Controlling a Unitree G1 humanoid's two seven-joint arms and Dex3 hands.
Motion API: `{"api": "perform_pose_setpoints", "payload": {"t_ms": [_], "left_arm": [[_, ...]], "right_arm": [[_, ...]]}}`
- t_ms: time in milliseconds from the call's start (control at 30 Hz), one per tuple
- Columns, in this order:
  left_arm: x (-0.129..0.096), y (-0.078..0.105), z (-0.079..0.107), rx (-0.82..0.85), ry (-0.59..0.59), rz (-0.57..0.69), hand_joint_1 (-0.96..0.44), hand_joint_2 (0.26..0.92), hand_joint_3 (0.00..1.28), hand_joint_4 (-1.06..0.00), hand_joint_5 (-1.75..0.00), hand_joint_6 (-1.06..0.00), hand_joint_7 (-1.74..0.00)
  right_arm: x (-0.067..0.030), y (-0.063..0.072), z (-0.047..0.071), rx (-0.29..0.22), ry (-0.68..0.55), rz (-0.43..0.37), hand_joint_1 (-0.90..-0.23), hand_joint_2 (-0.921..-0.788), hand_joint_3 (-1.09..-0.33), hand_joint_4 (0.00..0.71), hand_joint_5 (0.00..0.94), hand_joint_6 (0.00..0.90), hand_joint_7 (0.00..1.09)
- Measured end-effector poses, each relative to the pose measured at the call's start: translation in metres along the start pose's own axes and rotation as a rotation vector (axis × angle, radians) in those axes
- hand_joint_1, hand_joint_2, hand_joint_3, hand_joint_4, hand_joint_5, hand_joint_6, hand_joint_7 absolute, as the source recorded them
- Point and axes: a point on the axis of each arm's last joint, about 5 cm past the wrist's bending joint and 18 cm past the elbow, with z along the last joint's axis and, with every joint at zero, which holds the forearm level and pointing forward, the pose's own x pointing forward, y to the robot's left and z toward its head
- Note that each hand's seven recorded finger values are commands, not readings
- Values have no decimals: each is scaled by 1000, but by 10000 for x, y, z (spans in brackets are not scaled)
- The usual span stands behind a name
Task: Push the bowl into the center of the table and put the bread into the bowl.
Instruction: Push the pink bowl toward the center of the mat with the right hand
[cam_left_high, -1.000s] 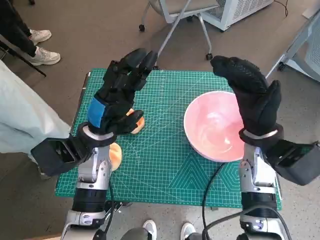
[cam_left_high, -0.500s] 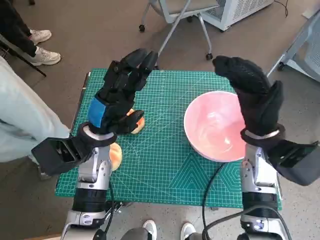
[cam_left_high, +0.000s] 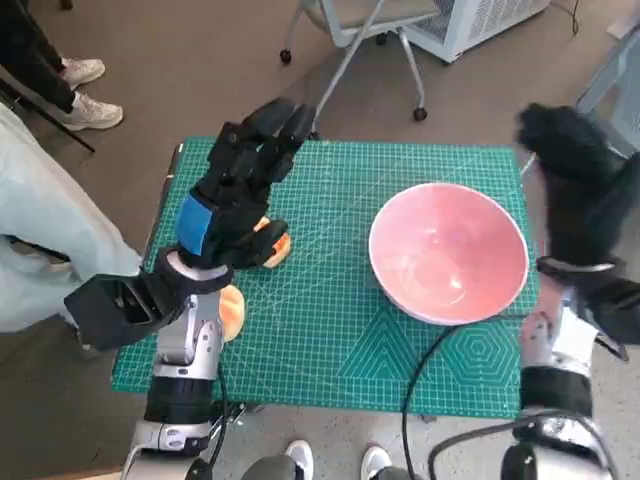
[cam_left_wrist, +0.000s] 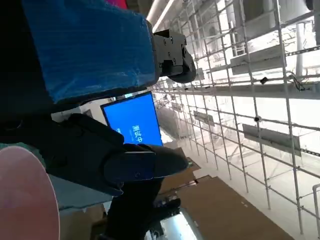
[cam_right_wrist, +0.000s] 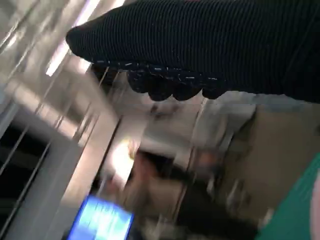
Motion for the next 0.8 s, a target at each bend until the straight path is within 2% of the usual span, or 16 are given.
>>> {"api": "perform_pose_setpoints", "payload": {"t_ms": [200,367,533,800], "left_arm": [[-3,-4,-9,-1,4,0,-624,921,439,-154,-19,1,-573],[-4,-2,-8,2,1,1,-625,921,440,-155,-20,1,-575],[-6,3,-9,4,2,2,-623,921,439,-156,-21,1,-578],[-8,14,-5,13,0,2,-622,921,437,-157,-21,1,-581]], "right_arm": [[-53,-120,-72,-35,91,-115,-611,-921,-847,160,0,175,252],[-105,-194,-117,-33,157,-186,-613,-921,-857,134,0,177,234],[-148,-231,-170,-1,234,-244,-604,-921,-861,124,0,177,219],[-232,-220,-265,60,356,-300,-593,-921,-857,121,1,204,163]]}}
